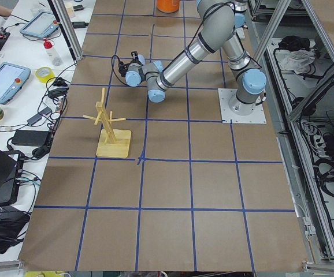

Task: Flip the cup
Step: 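Insert the left gripper into the cup mouth and close on the rim, then lift the cup with the left gripper and rotate it upright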

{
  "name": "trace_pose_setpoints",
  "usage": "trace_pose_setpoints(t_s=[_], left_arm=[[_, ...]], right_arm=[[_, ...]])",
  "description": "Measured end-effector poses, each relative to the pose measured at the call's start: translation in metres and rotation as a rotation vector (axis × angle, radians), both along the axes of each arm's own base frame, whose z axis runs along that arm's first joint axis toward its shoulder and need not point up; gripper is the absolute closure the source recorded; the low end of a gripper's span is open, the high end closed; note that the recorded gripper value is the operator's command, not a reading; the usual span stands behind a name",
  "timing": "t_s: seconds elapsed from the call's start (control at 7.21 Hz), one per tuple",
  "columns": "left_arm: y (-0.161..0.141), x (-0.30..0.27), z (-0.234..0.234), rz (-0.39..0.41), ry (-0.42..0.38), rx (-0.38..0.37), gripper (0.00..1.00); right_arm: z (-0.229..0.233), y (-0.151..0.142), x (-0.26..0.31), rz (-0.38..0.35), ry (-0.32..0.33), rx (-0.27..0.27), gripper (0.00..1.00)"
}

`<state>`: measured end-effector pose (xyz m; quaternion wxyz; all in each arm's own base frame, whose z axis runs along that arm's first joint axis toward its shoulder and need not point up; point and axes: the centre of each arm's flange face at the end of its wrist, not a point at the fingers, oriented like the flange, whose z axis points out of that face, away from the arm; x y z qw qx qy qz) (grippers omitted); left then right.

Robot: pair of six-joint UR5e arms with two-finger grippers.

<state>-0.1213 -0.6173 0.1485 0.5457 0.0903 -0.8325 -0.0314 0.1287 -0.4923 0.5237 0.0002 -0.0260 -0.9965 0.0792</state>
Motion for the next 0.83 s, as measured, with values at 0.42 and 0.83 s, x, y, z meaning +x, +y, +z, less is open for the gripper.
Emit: trace_pose_setpoints(t_s=[0.42,0.83], left_arm=[[-0.002,0.0,0.005,0.024,0.003,0.041,0.82],[-0.004,0.0,0.011,0.038,0.001,0.057,0.95]], right_arm=[[0.0,0.0,0.0,0.0,-0.001,0.0,0.0],[0.0,0.0,0.0,0.0,-0.001,0.0,0.0]])
